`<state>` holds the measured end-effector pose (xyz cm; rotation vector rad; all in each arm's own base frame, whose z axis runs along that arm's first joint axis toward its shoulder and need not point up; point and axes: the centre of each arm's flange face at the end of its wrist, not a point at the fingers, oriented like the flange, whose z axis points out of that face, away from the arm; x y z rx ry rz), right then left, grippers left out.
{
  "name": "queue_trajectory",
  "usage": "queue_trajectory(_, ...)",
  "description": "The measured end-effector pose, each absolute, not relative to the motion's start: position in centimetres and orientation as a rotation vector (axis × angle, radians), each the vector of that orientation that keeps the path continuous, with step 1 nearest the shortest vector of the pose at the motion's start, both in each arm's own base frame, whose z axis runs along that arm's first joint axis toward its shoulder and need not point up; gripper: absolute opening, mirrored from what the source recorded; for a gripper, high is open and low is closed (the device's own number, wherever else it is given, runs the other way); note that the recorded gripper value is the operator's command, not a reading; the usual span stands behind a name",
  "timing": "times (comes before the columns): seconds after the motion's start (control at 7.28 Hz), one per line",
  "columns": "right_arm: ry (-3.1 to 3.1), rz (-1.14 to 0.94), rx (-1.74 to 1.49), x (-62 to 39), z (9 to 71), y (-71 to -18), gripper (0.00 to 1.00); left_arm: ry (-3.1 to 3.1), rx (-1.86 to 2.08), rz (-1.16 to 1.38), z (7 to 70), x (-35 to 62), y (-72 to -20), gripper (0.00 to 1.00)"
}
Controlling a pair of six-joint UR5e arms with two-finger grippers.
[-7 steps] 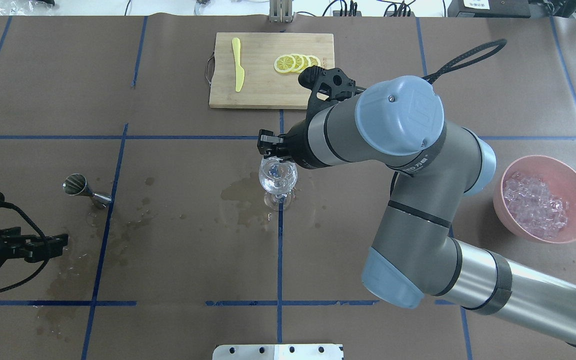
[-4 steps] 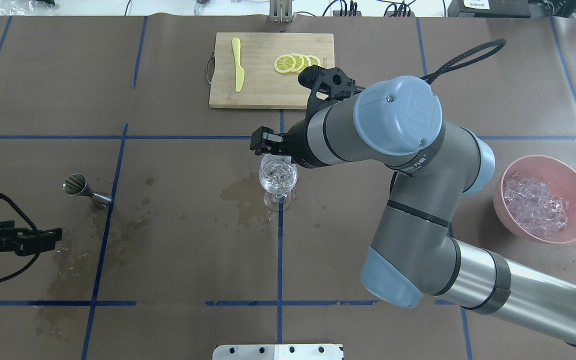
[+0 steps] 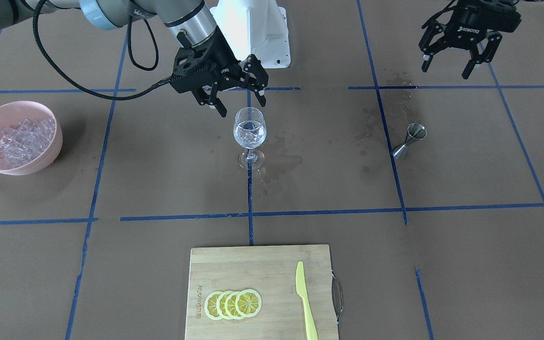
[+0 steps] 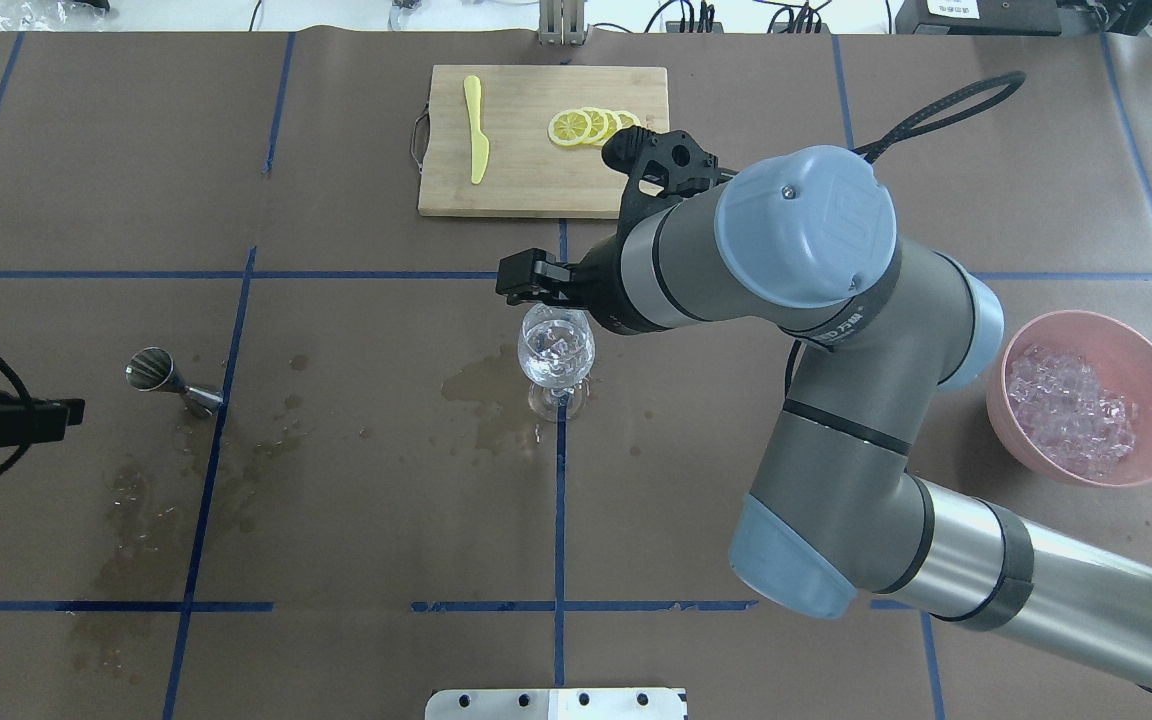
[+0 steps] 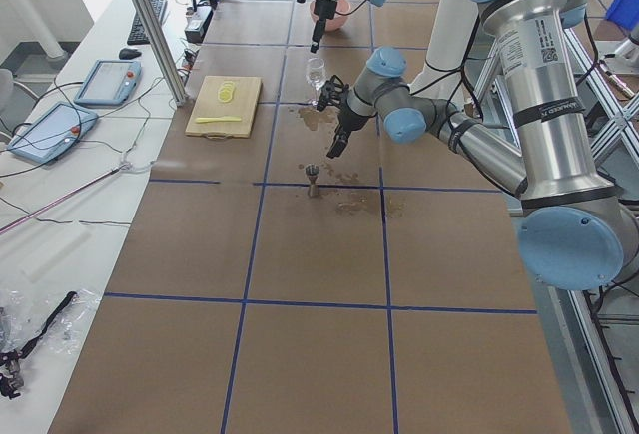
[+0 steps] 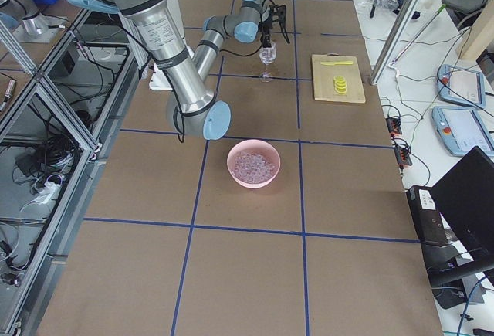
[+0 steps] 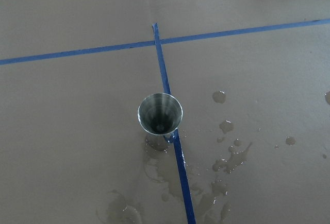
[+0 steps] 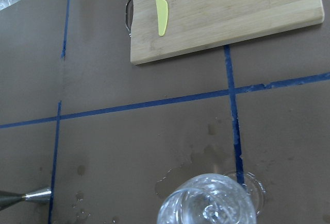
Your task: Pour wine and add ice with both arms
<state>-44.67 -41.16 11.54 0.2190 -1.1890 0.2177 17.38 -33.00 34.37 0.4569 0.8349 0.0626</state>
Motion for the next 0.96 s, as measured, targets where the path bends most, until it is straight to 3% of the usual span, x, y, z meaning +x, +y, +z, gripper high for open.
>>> queue_trajectory(0.69,-0.914,0.068,0.288,-36.4,18.6,-46.9,1.0,0.669,0.46,0.114,30.7,9.0,-44.3,1.0)
queue_trajectory(0.96,-0.779,-0.043,0.292,-31.3,23.3,-51.1,1.0,0.681,0.415,0.116,33.1,4.0,-49.7,1.0)
